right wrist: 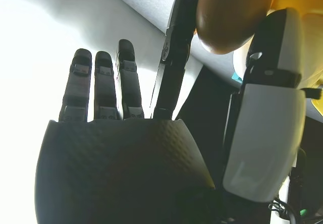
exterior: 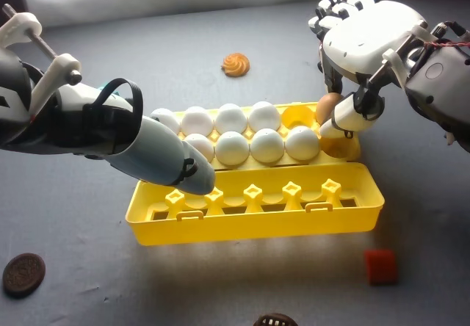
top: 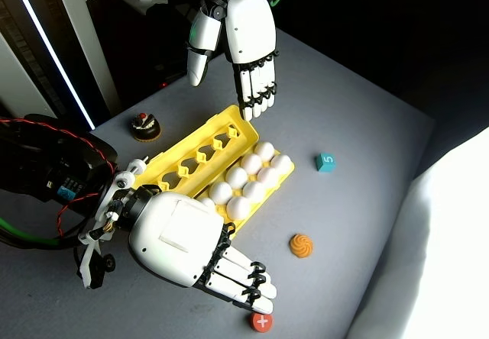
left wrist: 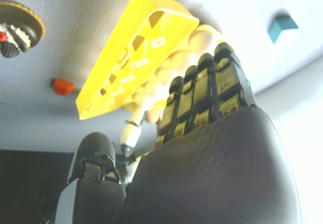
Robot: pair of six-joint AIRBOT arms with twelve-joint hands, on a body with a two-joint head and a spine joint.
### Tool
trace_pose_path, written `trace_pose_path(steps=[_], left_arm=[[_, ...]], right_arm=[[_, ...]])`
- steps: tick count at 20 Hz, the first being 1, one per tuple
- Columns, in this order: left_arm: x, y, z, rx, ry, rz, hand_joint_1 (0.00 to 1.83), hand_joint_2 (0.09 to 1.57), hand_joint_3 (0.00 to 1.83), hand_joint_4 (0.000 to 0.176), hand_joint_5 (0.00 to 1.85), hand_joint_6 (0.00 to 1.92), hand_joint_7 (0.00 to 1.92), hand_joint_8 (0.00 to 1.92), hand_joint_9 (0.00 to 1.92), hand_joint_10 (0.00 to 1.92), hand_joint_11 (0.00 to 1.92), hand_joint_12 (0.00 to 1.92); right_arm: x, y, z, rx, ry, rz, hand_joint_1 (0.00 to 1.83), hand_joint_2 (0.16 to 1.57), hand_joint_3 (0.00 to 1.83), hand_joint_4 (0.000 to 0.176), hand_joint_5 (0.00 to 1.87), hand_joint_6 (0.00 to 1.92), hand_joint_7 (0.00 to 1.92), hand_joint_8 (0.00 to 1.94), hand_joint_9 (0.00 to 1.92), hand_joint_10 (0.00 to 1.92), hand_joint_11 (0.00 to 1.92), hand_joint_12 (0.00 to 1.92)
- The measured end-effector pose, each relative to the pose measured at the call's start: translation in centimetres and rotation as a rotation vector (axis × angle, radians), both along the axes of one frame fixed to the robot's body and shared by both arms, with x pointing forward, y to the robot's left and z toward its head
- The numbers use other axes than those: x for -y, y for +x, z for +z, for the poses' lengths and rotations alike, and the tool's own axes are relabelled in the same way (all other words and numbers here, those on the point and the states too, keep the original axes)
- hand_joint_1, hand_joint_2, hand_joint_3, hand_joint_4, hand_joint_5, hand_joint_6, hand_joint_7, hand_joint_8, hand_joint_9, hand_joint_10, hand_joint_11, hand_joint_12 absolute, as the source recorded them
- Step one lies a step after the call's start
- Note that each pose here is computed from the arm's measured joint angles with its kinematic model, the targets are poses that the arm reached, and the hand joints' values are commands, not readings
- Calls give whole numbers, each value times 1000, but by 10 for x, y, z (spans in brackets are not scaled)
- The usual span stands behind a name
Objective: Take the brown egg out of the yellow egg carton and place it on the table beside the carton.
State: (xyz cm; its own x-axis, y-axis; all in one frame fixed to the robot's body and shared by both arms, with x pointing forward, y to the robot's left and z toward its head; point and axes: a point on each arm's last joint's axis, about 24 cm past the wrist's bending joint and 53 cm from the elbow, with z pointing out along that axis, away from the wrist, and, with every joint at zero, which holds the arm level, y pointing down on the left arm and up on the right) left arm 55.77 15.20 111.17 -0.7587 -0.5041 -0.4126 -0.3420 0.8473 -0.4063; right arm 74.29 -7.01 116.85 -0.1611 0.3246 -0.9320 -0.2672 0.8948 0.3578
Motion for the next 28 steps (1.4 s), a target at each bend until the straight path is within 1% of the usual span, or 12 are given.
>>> trace_pose_path(steps=[3,4,10,11,12,13,14,16,19,21,23,28], left_arm=[[0,0,0,0,1,0,0,1225,1,0,41,4,17,5,0,0,0,0],[0,0,0,0,1,0,0,1228,3,0,33,1,6,0,0,0,0,0],[0,0,0,-1,-1,3,0,1225,1,0,24,4,2,1,0,0,0,0],[0,0,0,-1,-1,3,0,1226,1,0,30,6,11,4,0,0,0,0],[0,0,0,0,-2,3,0,1221,0,0,32,7,12,5,0,0,0,0],[0,0,0,-1,-2,3,0,1222,0,0,29,5,3,0,0,0,0,0],[0,0,0,-3,-3,3,0,1225,1,0,34,7,1,0,0,0,0,0],[0,-1,0,-4,-4,3,0,1233,5,0,41,8,7,3,0,0,0,0],[0,-1,0,-4,-4,3,0,1227,1,0,34,7,5,2,0,0,0,0],[0,-1,0,-4,-4,3,0,1222,0,0,44,9,23,8,0,0,0,0],[0,-1,0,-4,-5,3,0,1224,0,0,32,3,9,2,0,0,0,0],[0,-1,-1,-7,-6,6,0,1223,0,0,41,5,5,2,0,0,0,0]], right_arm=[[-1,0,2,2,2,1,1112,975,0,176,1332,381,227,12,4,1,0,0],[-1,1,4,3,4,2,1102,986,2,176,1289,460,212,2,0,0,0,0],[-1,5,25,36,22,-3,1108,977,0,176,1330,380,213,0,0,0,0,0],[1,6,28,42,21,-6,1092,1001,5,176,1242,544,164,4,0,0,0,0],[4,7,33,52,18,-11,1094,1000,0,176,1243,548,185,4,0,0,0,0],[10,8,38,63,13,-20,1118,976,0,155,1329,391,241,7,30,6,0,0],[17,9,41,70,6,-33,1115,972,0,172,1346,354,269,11,50,12,0,0],[30,10,43,77,-10,-51,1118,966,0,176,1373,297,294,0,67,5,0,0],[55,7,28,67,-77,-81,1104,982,2,176,1304,430,285,0,55,0,0,0],[67,5,11,48,-137,-95,1112,974,0,176,1342,360,334,4,81,5,0,0],[74,4,4,36,-155,-101,1113,973,0,176,1344,356,330,1,69,1,0,0],[70,2,-1,56,-195,-84,1118,964,0,175,1379,288,352,0,96,2,0,0]])
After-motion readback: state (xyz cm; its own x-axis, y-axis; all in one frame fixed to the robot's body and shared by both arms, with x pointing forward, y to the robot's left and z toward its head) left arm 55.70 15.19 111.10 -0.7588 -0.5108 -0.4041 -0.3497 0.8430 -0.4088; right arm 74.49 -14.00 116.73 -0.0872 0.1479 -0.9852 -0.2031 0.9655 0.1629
